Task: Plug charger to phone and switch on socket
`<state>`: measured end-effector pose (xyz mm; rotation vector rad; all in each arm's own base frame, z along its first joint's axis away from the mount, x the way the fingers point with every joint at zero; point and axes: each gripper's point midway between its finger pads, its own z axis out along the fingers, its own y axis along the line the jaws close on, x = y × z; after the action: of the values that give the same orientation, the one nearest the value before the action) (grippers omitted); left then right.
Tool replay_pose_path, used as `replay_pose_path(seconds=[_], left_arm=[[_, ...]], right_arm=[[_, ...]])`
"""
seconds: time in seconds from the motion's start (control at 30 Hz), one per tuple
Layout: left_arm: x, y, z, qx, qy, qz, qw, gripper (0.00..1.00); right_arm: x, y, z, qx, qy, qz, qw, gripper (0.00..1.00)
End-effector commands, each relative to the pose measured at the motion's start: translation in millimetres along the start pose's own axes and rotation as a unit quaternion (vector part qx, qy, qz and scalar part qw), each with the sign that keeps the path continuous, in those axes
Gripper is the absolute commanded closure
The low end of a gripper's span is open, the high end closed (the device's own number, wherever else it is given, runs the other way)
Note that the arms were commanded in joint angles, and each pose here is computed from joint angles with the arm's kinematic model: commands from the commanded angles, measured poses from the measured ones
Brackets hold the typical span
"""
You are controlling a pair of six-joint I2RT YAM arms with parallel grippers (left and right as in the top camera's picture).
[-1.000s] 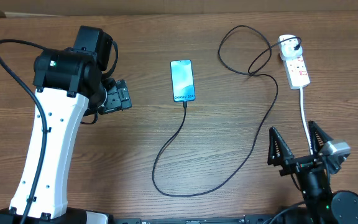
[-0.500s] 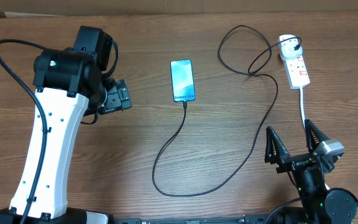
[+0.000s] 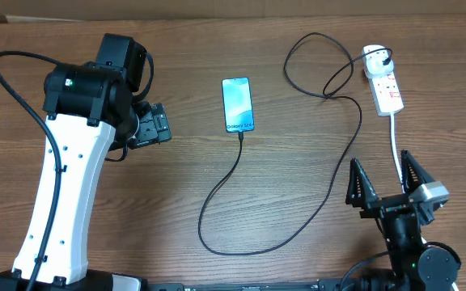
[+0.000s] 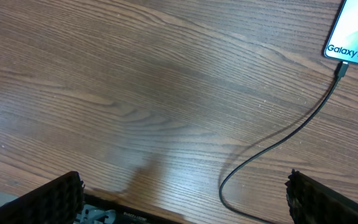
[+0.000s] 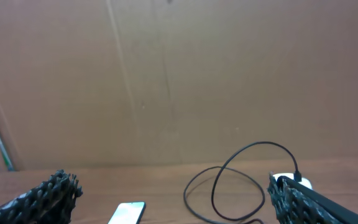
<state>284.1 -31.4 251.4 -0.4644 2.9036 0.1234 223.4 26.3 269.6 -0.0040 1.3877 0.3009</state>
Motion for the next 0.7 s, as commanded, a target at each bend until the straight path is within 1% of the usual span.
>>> replay_pose_path(seconds=[0.0, 0.13, 0.33, 0.67], left_arm=[[-1, 1, 2, -0.006, 0.001, -0.01, 1.0, 0.0], [-1, 1, 2, -0.006, 0.001, -0.01, 1.0, 0.0], [-1, 1, 2, -0.006, 0.001, -0.01, 1.0, 0.0], [-1, 1, 2, -0.006, 0.001, -0.01, 1.0, 0.0]], right_arm=[[3, -3, 1, 0.005, -0.012, -0.001, 1.0, 0.0], [2, -9, 2, 0.017, -0.03, 0.006, 0.999, 0.0], [2, -22, 1, 0.052, -0.038, 0.012, 0.998, 0.0], [-4, -28, 0, 0.068, -0.065, 0.009, 0.996, 0.0]])
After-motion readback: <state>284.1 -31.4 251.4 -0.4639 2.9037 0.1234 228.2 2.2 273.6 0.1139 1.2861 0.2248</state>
